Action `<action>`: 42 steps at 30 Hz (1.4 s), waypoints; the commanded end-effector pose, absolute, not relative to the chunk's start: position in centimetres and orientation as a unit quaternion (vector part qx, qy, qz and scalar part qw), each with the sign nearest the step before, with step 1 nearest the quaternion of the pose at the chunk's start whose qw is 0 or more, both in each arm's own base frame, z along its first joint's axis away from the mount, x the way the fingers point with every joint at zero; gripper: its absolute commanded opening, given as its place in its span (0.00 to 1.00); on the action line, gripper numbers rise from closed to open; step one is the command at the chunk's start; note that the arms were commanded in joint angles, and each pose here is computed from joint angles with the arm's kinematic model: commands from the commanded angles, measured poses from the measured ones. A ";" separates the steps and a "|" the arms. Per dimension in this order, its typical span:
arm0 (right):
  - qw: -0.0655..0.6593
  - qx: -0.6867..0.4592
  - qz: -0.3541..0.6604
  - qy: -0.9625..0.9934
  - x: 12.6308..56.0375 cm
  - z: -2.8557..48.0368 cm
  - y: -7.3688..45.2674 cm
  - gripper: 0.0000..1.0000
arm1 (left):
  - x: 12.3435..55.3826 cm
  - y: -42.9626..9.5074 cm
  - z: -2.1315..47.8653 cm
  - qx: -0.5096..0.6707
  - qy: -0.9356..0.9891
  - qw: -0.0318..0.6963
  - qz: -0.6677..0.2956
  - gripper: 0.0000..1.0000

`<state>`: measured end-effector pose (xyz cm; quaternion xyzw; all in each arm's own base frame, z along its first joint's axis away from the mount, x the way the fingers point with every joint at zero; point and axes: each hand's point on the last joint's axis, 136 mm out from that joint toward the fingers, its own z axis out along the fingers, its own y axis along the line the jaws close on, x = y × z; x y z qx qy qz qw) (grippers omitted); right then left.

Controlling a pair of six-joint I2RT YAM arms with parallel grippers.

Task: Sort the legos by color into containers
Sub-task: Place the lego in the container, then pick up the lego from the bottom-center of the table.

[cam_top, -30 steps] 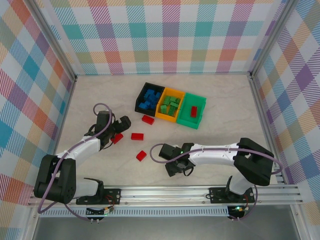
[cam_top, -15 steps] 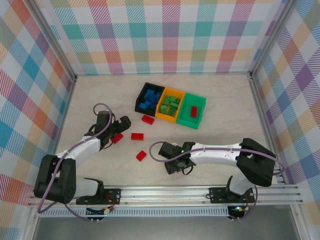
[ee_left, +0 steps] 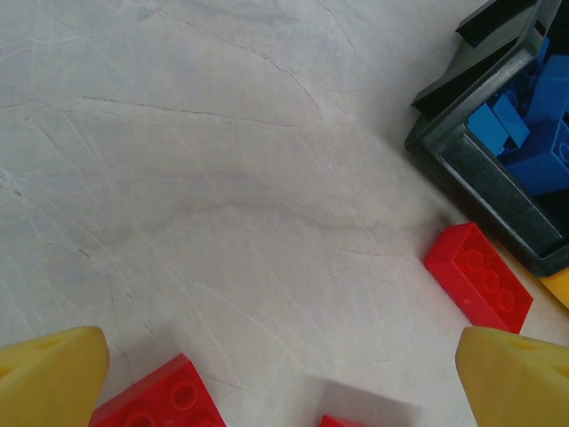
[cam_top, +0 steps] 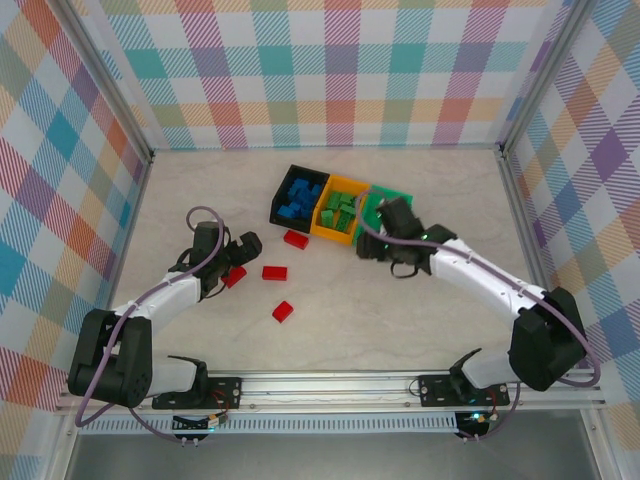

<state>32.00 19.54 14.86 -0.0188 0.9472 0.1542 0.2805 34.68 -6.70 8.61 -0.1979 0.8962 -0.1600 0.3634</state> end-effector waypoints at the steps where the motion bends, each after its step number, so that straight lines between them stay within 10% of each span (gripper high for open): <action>1: 0.311 -0.023 0.164 0.936 36.6 16.3 19.1 0.61 | 35.4 -6.2 9.4 -0.197 0.892 0.375 -0.155 1.00; 7: 0.294 -0.020 0.146 0.944 40.2 16.0 19.2 0.79 | 35.4 -6.0 9.5 -0.197 0.893 0.377 -0.149 1.00; 25: 0.184 -0.287 0.189 0.921 23.4 9.8 36.0 0.81 | 35.4 -6.1 9.0 -0.202 0.893 0.372 -0.152 1.00; 42: 0.148 -0.401 0.106 0.898 19.5 3.9 43.0 0.81 | 35.4 -6.0 9.2 -0.201 0.894 0.372 -0.147 1.00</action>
